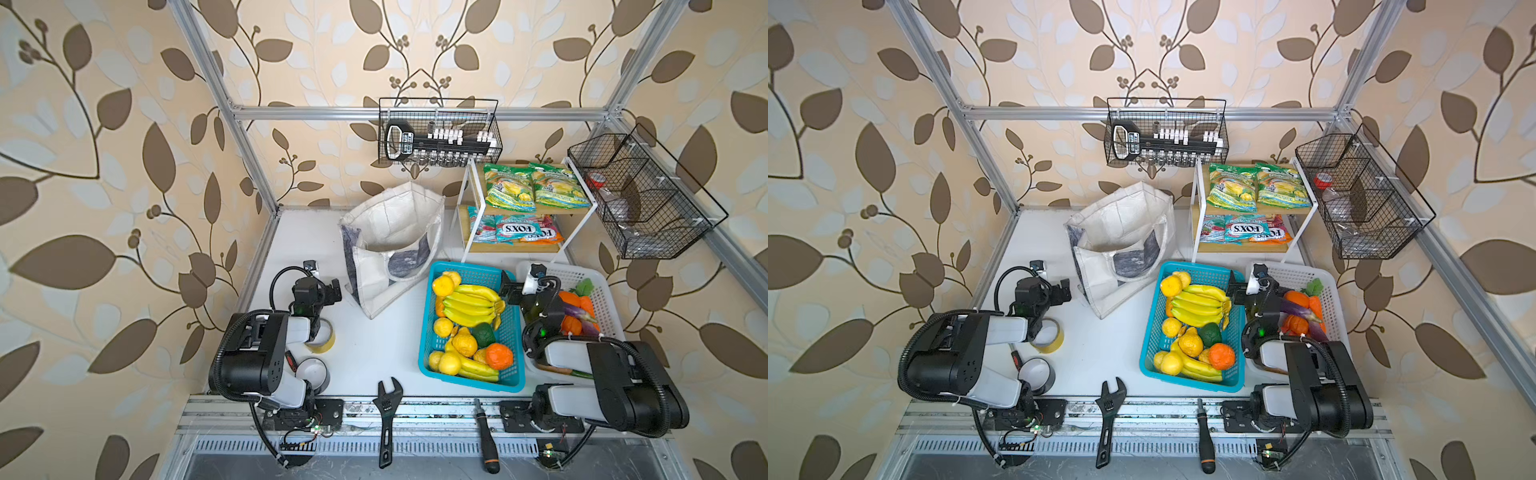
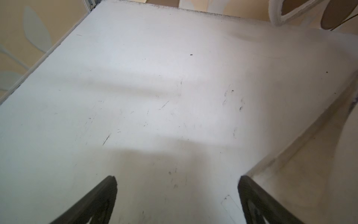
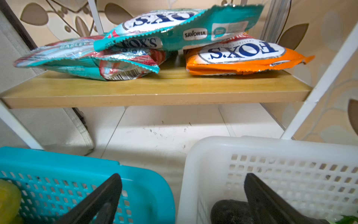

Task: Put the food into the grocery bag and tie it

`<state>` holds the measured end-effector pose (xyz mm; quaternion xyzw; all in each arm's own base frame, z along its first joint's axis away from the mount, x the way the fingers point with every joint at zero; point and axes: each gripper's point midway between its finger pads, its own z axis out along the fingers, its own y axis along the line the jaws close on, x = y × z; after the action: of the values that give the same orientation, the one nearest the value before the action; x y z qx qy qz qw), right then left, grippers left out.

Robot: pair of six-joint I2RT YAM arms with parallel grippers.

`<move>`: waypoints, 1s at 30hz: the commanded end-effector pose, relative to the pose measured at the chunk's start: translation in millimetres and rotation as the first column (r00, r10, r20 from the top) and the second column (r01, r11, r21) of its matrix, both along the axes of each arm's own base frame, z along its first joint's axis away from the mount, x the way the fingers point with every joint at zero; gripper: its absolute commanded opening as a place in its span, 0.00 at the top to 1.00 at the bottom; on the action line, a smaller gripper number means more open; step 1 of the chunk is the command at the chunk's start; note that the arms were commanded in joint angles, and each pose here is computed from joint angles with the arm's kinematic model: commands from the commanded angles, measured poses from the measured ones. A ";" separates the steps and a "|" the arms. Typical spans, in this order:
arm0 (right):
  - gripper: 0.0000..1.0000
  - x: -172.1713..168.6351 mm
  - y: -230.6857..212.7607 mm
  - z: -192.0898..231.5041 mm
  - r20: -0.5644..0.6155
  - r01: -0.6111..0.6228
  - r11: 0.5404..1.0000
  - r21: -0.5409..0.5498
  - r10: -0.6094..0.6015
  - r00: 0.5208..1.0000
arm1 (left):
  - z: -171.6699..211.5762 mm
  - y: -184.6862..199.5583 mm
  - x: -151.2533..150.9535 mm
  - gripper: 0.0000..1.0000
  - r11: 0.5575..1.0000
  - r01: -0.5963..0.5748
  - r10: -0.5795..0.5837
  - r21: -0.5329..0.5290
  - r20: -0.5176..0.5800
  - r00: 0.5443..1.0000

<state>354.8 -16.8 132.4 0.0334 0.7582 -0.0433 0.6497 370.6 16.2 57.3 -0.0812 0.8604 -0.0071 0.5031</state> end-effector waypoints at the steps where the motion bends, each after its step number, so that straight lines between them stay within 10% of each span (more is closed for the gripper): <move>1: 0.00 -1.5 6.9 -12.9 -0.049 -0.042 0.999 -0.008 0.042 0.998 | 19.4 -0.6 10.6 0.01 1.000 0.007 -0.008 0.015 0.068 0.998; 30: 0.00 -1.5 6.7 -13.5 -0.054 -0.040 0.999 -0.005 0.040 0.998 | 19.4 -0.5 10.5 0.01 1.000 0.007 -0.008 0.014 0.068 0.998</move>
<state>354.9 -16.4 132.4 0.0324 0.7583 -0.0421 0.6497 370.5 16.2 57.2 -0.0812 0.8605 -0.0071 0.5030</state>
